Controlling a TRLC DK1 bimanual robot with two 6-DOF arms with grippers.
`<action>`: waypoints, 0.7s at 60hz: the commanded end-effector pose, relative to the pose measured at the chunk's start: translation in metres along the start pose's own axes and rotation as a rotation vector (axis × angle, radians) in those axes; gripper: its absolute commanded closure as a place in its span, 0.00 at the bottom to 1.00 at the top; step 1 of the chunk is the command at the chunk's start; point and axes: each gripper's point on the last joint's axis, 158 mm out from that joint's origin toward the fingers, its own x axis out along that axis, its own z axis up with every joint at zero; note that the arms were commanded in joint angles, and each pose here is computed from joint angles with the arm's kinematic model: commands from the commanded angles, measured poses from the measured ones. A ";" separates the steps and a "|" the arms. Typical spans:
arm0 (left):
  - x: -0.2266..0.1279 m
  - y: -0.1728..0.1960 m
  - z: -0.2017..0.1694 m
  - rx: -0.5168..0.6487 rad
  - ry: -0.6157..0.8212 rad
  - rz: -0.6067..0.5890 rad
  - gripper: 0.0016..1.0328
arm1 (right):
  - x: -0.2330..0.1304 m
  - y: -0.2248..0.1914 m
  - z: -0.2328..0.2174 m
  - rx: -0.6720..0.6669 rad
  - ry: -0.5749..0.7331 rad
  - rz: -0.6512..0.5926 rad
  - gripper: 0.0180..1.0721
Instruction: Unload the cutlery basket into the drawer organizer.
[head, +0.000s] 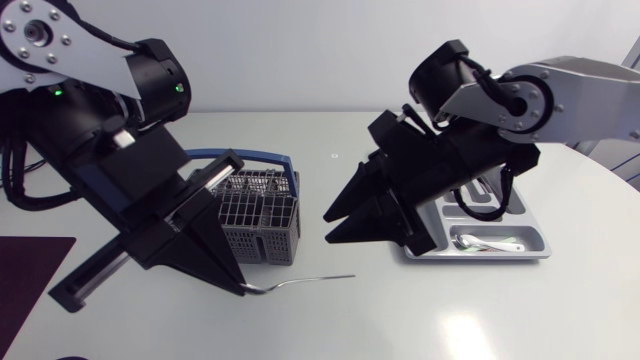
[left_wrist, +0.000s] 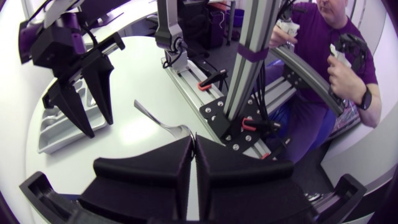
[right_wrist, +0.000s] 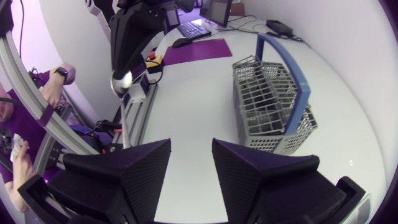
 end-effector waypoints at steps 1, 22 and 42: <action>0.014 -0.009 -0.010 0.097 0.055 -0.029 0.97 | 0.004 0.004 0.001 -0.010 0.013 0.078 0.52; 0.029 0.024 -0.021 0.199 0.092 0.046 0.97 | 0.005 0.021 -0.004 0.068 0.039 0.273 0.56; 0.032 0.058 -0.027 0.244 0.133 0.128 0.97 | 0.009 0.016 -0.011 0.120 0.044 0.322 0.56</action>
